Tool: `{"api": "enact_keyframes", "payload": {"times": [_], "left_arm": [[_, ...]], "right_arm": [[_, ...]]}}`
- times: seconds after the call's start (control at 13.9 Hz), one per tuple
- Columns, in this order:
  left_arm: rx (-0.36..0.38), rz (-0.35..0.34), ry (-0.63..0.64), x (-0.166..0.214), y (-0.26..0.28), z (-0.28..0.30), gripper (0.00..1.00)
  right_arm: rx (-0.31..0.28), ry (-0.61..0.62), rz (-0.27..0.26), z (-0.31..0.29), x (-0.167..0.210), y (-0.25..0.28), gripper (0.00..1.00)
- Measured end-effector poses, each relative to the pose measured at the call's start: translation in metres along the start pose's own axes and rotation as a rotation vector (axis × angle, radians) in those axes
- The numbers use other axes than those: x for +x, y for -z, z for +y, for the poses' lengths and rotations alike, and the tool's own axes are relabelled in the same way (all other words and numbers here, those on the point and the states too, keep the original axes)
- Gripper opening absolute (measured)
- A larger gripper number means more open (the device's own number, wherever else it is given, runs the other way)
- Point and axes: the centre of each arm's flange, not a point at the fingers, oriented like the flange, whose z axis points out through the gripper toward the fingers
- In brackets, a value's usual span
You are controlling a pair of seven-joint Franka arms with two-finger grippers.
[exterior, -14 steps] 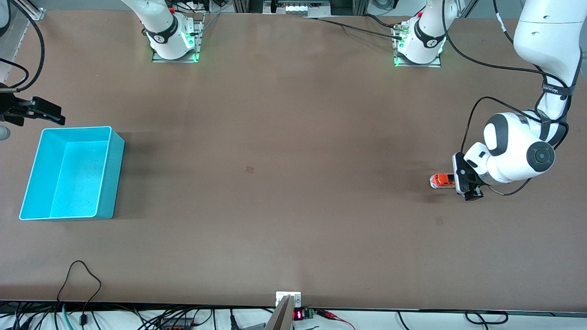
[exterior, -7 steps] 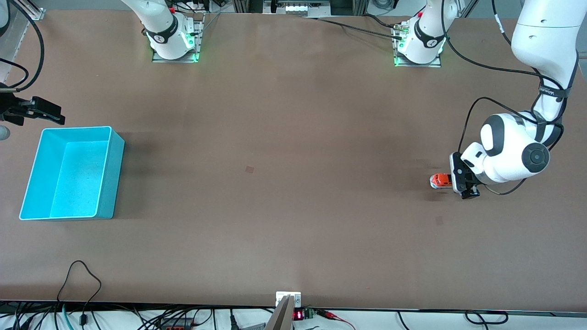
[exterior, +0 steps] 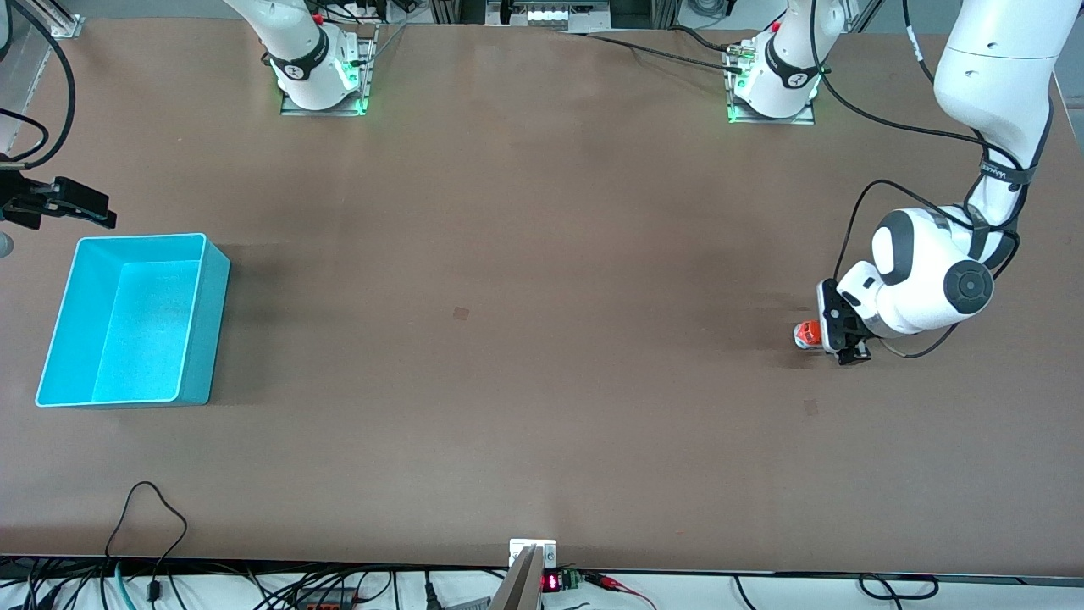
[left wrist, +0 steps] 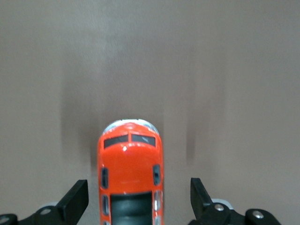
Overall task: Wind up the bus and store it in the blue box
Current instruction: 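Lower the left gripper and close it on the orange bus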
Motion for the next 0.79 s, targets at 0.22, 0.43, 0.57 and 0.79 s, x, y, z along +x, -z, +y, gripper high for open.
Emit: {"api": "enact_keyframes", "payload": {"times": [0.22, 0.43, 0.57, 0.79], "left_arm": [[0.008, 0.002, -0.004, 0.003, 0.001, -0.001, 0.8], [0.012, 0.002, 0.003, -0.002, 0.001, -0.001, 0.74], [0.013, 0.003, 0.012, -0.007, 0.001, -0.001, 0.75], [0.014, 0.003, 0.018, -0.011, 0.002, -0.001, 0.71]], "right_arm": [[0.002, -0.008, -0.002, 0.005, -0.001, -0.001, 1.0], [0.022, -0.023, -0.008, 0.011, -0.001, -0.003, 1.0], [0.07, -0.053, -0.017, 0.025, -0.003, -0.008, 1.0], [0.119, -0.103, -0.025, 0.052, -0.004, -0.016, 1.0]]}}
